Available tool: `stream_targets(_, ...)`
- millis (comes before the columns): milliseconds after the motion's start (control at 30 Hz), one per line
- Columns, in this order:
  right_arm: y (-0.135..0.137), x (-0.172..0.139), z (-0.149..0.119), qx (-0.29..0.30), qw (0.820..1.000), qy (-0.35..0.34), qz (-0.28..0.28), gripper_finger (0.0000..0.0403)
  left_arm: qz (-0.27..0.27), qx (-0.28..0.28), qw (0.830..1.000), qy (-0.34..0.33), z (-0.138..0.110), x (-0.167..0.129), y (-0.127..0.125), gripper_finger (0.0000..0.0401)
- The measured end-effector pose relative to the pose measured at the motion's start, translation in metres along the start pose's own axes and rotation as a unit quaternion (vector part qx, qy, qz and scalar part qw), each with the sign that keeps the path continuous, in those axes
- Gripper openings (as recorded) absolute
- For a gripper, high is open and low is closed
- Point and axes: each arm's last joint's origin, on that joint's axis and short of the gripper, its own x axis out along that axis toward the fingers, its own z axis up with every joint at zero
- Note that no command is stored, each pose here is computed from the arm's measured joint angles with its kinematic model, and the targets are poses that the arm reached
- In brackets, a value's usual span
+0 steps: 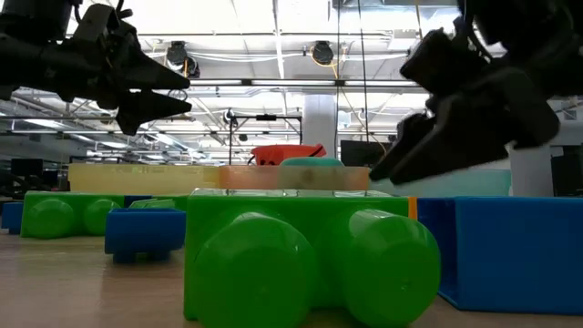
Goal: Pick & Place Toys
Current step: Put the red game piece into the yellow bin
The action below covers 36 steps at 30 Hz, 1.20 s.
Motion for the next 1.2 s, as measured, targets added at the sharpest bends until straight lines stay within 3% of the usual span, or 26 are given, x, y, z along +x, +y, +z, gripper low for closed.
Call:
stream_targets(300, 0.006, 0.017, -0.008, -0.020, 0.999, 0.036, 0.032, 0.0291, 0.000, -0.006, 1.000, 0.000, 0.000, 0.000, 0.000, 0.0241)
stream_targets(533, 0.013, -0.011, -0.003, -0.012, 0.990, 0.093, 0.101, 0.0274, 0.000, -0.011, 1.000, 0.000, 0.000, 0.000, 0.000, 0.0241)
stream_targets(667, 0.017, -0.034, -0.001, -0.033, 0.989, 0.114, 0.083, 0.0266, 0.000, -0.011, 1.000, 0.000, 0.000, 0.000, 0.000, 0.0241)
stream_targets(833, 0.021, -0.053, 0.005, -0.053, 0.995, 0.083, 0.015, 0.0261, 0.000, -0.011, 1.000, 0.000, 0.000, 0.000, 0.000, 0.0241)
stream_targets(1067, 0.016, -0.038, -0.004, -0.059, 0.993, 0.101, -0.024, 0.0259, 0.000, -0.011, 1.000, 0.000, 0.000, 0.000, 0.000, 0.0241)
stream_targets(1200, 0.008, -0.023, -0.015, -0.047, 0.988, 0.147, -0.005, 0.0258, 0.000, -0.013, 1.000, 0.000, 0.000, 0.000, 0.000, 0.0241)
